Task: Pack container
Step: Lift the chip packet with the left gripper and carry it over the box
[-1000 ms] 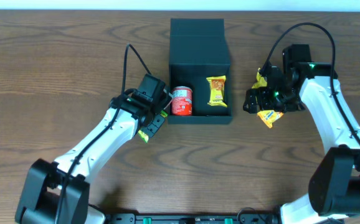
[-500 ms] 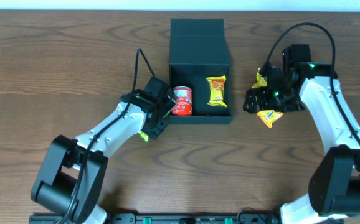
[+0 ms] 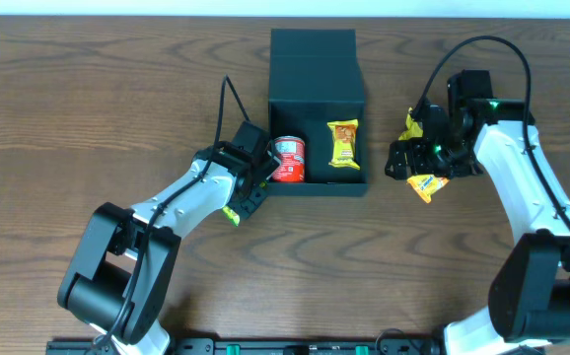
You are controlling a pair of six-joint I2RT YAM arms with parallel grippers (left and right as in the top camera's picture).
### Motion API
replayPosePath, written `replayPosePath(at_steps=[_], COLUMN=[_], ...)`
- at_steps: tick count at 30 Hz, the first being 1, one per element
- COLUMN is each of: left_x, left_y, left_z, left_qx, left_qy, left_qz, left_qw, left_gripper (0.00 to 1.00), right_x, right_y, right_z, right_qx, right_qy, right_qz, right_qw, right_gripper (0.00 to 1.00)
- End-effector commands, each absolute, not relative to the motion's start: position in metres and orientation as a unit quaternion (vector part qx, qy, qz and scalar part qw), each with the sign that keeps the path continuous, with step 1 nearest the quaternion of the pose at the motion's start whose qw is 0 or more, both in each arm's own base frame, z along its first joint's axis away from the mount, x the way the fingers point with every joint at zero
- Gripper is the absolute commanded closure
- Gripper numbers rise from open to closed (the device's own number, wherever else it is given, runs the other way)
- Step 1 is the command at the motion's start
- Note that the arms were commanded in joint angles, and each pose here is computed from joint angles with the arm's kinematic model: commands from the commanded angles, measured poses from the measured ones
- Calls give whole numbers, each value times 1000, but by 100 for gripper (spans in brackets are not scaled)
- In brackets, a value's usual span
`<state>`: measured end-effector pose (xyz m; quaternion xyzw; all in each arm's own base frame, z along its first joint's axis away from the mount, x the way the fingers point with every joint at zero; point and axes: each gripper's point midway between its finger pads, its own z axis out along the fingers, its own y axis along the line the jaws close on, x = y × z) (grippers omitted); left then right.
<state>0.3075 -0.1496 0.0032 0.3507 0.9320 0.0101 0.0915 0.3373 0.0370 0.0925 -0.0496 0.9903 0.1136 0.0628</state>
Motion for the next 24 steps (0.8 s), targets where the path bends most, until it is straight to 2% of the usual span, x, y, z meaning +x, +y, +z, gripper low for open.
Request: replayPosePath(at_steps=[1,8,16,24], left_x=[311,318,318,334], left_y=[-144,-128,-126,-133], left_z=[-2,-2,4,53], left_qx=[357,333,328,317], left_qy=[930,939,941,939], left_qz=[25,31,30,26], left_qw=[84,83,83,132], left_gripper=[69,80,81,81], right_x=[337,337,337,337], right_y=[35,35,35,35], right_z=[98,98,98,98], right_qx=[-50,-50,-50,-50], right_qy=[990,990,990,990], right_qz=[113,113,113,113], right_qw=[71,70,71,71], right_gripper=[1,1,1,1])
